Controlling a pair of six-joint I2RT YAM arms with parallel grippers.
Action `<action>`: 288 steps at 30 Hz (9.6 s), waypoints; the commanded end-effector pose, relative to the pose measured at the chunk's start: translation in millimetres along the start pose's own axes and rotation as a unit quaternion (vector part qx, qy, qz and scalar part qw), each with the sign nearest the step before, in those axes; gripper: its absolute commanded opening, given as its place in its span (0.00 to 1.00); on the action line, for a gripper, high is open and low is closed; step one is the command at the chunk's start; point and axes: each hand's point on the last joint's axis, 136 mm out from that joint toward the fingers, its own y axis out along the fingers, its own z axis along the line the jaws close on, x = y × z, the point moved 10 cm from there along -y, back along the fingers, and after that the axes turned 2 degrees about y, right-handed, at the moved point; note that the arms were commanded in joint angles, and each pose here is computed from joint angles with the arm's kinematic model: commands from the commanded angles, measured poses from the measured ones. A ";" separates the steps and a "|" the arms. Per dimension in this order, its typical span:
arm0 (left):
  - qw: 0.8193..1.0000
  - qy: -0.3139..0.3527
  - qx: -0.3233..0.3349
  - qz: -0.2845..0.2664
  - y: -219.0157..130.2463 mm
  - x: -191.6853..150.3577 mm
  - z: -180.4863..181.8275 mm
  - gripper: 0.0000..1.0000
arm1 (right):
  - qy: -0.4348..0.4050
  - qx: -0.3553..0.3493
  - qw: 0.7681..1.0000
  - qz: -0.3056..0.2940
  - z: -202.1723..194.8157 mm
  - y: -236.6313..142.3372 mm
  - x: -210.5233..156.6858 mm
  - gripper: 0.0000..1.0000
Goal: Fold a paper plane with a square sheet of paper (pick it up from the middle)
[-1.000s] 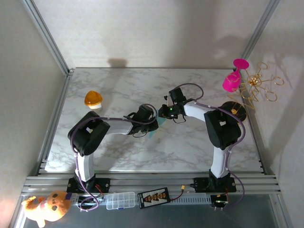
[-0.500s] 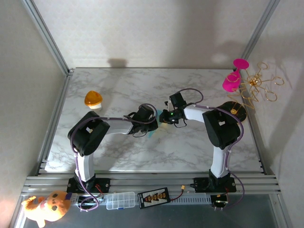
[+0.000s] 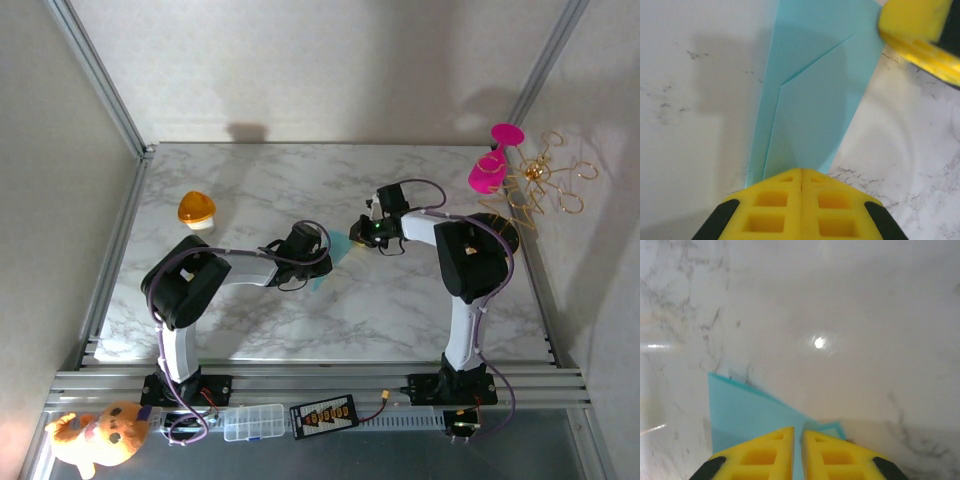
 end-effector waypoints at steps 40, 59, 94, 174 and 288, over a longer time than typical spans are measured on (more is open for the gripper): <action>0.955 -0.022 0.125 -0.270 -180.2 51.4 69.7 1.00 | 0.087 -0.270 0.954 -0.093 106.3 -19.5 -71.0 0.62; 0.962 -0.028 0.128 -0.241 -170.0 46.7 83.9 0.99 | 0.086 -0.336 0.937 -0.047 108.5 17.5 -82.7 0.44; 0.961 -0.148 0.007 -0.234 -172.8 53.3 99.7 0.98 | -0.107 0.174 0.978 -0.036 168.6 1.3 -63.1 0.00; 0.989 -0.118 -0.083 -0.022 -41.1 44.2 56.9 0.26 | -0.029 -0.012 0.999 -0.004 55.2 40.1 -75.2 0.09; 0.969 -0.217 0.008 -0.117 -78.2 16.8 87.1 0.05 | -0.012 0.043 0.999 -0.003 55.1 12.0 -67.6 0.03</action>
